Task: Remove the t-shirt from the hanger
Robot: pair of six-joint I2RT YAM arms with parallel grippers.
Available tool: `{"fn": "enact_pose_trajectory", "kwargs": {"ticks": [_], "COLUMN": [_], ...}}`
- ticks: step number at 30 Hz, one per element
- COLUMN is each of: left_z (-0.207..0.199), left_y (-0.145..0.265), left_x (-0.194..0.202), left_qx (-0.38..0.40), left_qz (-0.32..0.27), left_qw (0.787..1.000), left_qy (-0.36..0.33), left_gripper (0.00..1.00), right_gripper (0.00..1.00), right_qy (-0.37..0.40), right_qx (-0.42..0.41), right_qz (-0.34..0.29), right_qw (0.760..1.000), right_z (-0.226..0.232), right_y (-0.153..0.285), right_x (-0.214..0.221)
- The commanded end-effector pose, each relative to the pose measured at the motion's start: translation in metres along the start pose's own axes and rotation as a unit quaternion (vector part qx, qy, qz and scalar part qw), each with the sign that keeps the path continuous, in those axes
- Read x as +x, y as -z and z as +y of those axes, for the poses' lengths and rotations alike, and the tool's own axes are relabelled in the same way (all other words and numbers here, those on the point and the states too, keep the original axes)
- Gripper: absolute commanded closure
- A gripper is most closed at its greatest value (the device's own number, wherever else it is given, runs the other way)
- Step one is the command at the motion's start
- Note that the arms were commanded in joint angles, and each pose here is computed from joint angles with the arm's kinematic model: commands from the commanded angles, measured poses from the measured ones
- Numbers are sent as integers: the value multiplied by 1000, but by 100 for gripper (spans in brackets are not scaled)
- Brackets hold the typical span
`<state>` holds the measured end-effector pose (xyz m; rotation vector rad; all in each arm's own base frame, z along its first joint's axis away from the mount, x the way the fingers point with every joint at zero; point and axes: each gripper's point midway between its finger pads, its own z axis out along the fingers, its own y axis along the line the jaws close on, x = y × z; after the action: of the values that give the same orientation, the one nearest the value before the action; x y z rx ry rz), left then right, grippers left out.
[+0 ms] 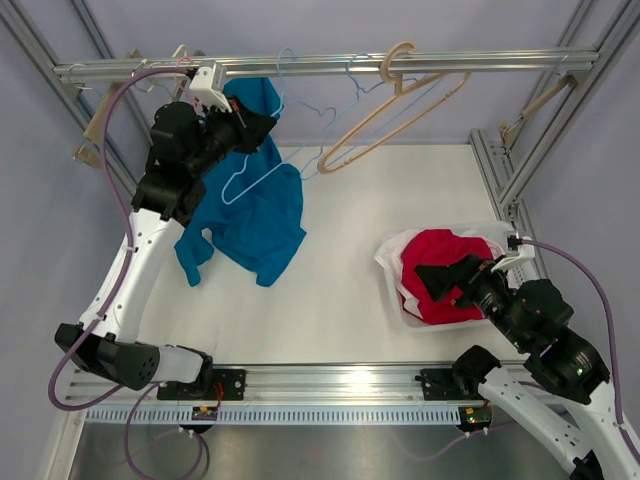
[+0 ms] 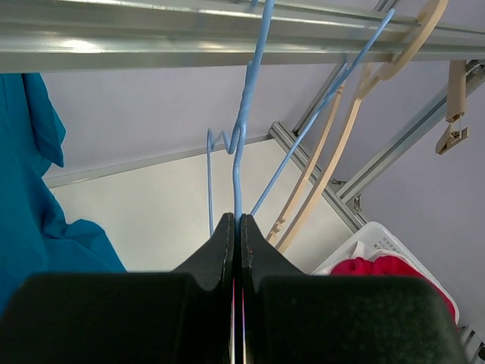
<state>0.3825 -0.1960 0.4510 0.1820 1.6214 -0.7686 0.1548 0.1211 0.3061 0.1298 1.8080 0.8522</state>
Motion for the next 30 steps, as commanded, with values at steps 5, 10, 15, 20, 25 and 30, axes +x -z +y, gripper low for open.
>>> {"fn": "enact_pose_trajectory", "kwargs": {"ticks": [5, 10, 15, 20, 25, 30], "left_z": [-1, -1, 6, 34, 93, 123], "left_y": [22, 43, 75, 100, 113, 114], "left_x": [-13, -29, -46, -47, -27, -22], "left_qx": [-15, -41, -93, -171, -249, -283], "left_qz": [-40, -50, -67, -76, -52, -39], "left_qw": [999, 996, 990, 978, 964, 956], "left_qy": [-28, -56, -83, -95, -73, -71], "left_gripper": [81, 49, 48, 48, 51, 51], "right_gripper": [0, 1, 1, 0, 1, 0], "right_qy": [2, 4, 6, 8, 11, 12], "right_qx": [-41, -55, -70, -82, -110, -124], "right_qz": [1, -6, -7, -7, 9, 16], "right_qw": [999, 998, 998, 997, 994, 992], "right_z": [18, 24, 28, 30, 38, 42], "right_y": [-11, -11, -8, -8, -8, -7], "right_x": [-2, -5, -5, -3, 5, 9]}}
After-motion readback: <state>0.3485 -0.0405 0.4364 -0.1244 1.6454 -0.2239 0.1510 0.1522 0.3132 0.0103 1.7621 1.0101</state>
